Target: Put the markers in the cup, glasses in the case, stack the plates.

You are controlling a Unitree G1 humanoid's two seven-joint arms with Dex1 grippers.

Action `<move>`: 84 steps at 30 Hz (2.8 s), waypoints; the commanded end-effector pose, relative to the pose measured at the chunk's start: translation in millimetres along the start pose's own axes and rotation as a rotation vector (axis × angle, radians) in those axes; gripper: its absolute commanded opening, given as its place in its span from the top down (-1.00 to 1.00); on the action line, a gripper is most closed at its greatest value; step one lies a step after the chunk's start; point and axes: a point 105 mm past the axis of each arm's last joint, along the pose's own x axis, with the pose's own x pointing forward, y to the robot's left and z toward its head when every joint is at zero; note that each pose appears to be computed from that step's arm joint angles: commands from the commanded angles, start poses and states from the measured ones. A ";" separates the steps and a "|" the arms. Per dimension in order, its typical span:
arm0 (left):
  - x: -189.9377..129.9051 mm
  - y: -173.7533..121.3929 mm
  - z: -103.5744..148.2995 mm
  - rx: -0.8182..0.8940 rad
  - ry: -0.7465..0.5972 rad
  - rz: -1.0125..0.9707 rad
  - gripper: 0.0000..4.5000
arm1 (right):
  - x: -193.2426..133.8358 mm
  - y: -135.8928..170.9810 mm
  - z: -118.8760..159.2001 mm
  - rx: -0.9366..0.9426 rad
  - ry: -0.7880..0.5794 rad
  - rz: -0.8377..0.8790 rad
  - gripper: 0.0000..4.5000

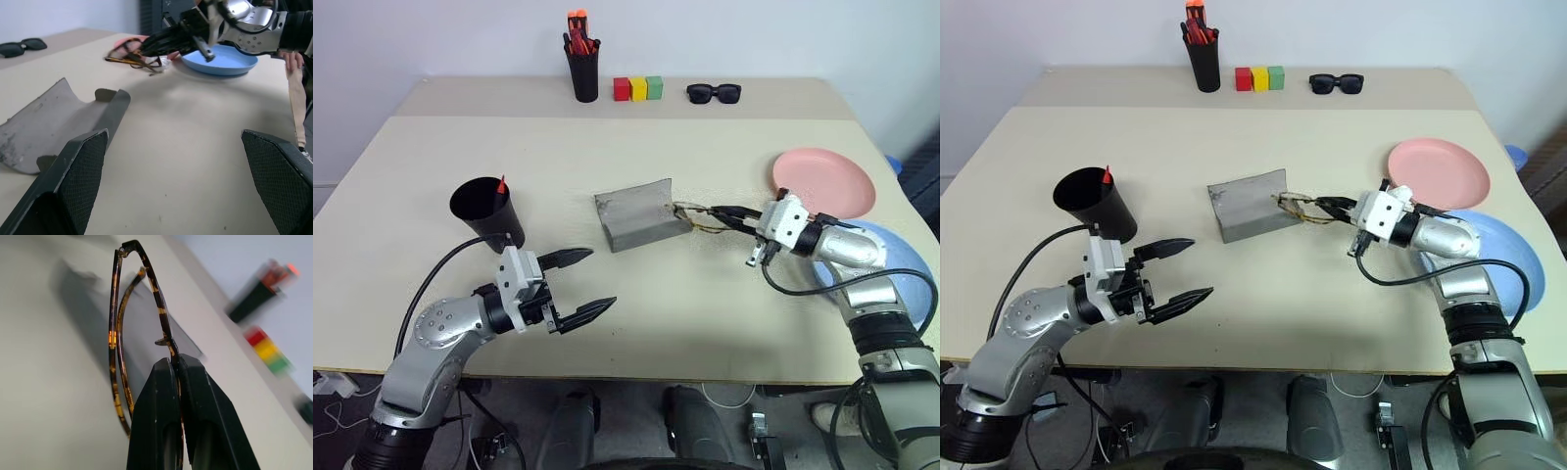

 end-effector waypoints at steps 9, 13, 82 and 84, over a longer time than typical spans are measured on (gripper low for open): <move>0.2 0.0 5.2 0.043 -0.015 -0.023 -1.00 | -3.4 35.4 12.1 -0.361 -0.158 0.409 0.98; 0.0 0.0 6.1 0.046 -0.016 -0.024 -1.00 | 1.9 36.5 6.3 -0.439 -0.160 0.412 0.98; 25.5 10.2 -0.7 0.027 -0.049 -0.173 -1.00 | 11.3 82.7 47.2 1.595 0.097 0.006 -0.99; 25.0 7.9 -1.3 0.024 -0.048 -0.167 -1.00 | 2.4 80.5 56.5 1.618 0.058 0.037 -0.99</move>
